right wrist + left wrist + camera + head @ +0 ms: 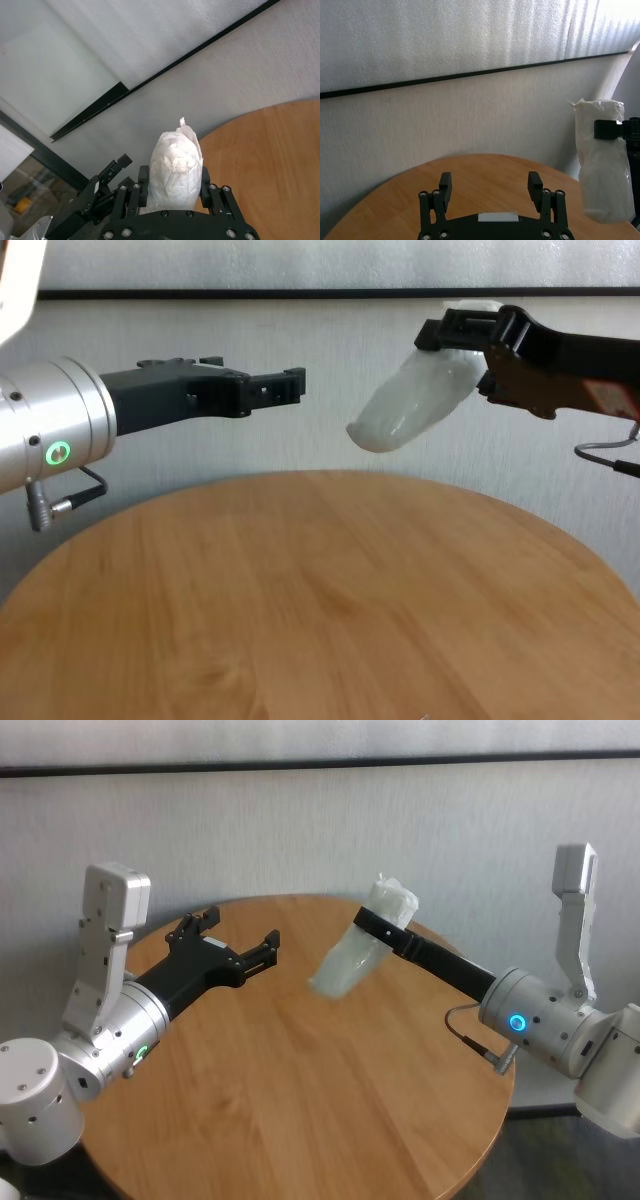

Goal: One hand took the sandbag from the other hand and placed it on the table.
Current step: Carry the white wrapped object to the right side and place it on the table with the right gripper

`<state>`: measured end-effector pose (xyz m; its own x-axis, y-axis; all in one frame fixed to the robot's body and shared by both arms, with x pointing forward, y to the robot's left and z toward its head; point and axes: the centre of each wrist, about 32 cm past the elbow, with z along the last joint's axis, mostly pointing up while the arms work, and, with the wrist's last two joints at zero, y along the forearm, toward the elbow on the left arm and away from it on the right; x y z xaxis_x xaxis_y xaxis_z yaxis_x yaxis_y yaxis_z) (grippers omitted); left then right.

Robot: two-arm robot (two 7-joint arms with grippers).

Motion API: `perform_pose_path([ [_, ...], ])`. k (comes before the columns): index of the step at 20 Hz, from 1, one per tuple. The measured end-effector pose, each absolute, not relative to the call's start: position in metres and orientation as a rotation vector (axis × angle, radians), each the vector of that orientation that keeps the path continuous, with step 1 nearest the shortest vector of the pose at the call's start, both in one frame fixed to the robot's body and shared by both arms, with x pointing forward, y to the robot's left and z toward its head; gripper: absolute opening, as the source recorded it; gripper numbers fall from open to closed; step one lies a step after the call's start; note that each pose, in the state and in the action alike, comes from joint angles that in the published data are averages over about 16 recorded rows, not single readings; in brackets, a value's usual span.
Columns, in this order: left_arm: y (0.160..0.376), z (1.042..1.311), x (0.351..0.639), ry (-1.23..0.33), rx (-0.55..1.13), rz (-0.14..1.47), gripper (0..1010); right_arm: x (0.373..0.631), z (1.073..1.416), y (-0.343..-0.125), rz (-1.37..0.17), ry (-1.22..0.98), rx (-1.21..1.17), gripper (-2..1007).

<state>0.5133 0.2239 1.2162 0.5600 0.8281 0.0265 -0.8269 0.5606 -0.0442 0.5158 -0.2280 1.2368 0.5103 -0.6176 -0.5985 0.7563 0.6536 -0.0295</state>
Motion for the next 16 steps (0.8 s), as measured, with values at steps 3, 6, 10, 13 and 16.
perform_pose_path([
  [3, 0.224, 1.2162, 0.5133, -0.046, -0.027, 0.975, 1001, 0.5163, 1.2367, -0.2276, -0.832, 0.614, 0.244, 565],
  [6, 0.2239, 1.2162, 0.5134, -0.048, -0.03, 0.973, 1001, 0.5169, 1.2362, -0.2271, -0.829, 0.615, 0.236, 565],
  [10, 0.2236, 1.2162, 0.5135, -0.049, -0.034, 0.972, 1001, 0.5175, 1.2349, -0.2264, -0.828, 0.62, 0.221, 565],
  [13, 0.2234, 1.2162, 0.5136, -0.05, -0.036, 0.971, 1001, 0.5181, 1.2334, -0.2262, -0.83, 0.625, 0.207, 565],
  [16, 0.2233, 1.2162, 0.5137, -0.051, -0.037, 0.97, 1001, 0.5189, 1.2318, -0.2262, -0.834, 0.632, 0.195, 565],
])
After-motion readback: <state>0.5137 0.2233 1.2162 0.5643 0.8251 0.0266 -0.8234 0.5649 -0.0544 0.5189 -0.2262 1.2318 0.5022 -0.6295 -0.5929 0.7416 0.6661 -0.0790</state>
